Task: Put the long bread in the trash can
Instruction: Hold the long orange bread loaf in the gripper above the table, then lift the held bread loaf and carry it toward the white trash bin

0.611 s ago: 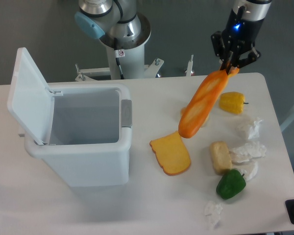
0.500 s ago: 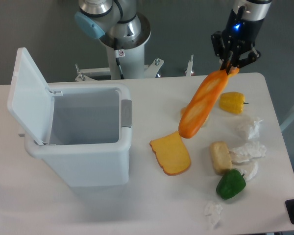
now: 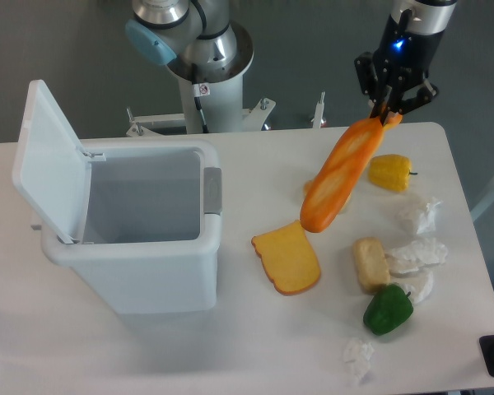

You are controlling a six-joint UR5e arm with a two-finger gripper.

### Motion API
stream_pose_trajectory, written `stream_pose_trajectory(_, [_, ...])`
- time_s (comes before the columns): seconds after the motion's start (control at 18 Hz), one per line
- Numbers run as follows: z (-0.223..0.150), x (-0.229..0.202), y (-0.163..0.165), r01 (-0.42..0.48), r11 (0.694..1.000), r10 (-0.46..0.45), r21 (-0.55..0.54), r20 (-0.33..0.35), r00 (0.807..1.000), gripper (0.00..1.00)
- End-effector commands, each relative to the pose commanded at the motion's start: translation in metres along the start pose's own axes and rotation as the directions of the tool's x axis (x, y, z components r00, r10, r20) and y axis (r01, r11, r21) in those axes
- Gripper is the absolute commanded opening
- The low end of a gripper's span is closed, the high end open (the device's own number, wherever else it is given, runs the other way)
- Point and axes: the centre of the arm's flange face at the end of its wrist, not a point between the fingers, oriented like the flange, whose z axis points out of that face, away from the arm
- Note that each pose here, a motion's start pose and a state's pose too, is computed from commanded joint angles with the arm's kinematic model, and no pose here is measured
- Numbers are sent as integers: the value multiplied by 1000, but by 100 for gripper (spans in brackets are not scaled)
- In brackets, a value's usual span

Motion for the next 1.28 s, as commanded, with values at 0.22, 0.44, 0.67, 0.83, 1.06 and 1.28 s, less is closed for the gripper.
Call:
stream_pose_trajectory(0.22, [-10,-6,-6,0,1000,0,0,21,1000,10])
stream_pose_trajectory(0.44, [-13,-6,-9,-2,1000,3,-3,24,1000,10])
stream_pose_trajectory(0.67, [-18,-3,-8,-1,1000,1,-5,32,999,10])
stream_pose_trajectory(0.83, [-40,13,-15,14,1000,-13,-7,71,997,10])
stream_pose_trajectory(1.06, [-62,36,-23,8,1000,-8,-7,82,997,10])
stream_pose_trajectory(1.28, [-74,62,-48,-35,999,35,-6,72,997,10])
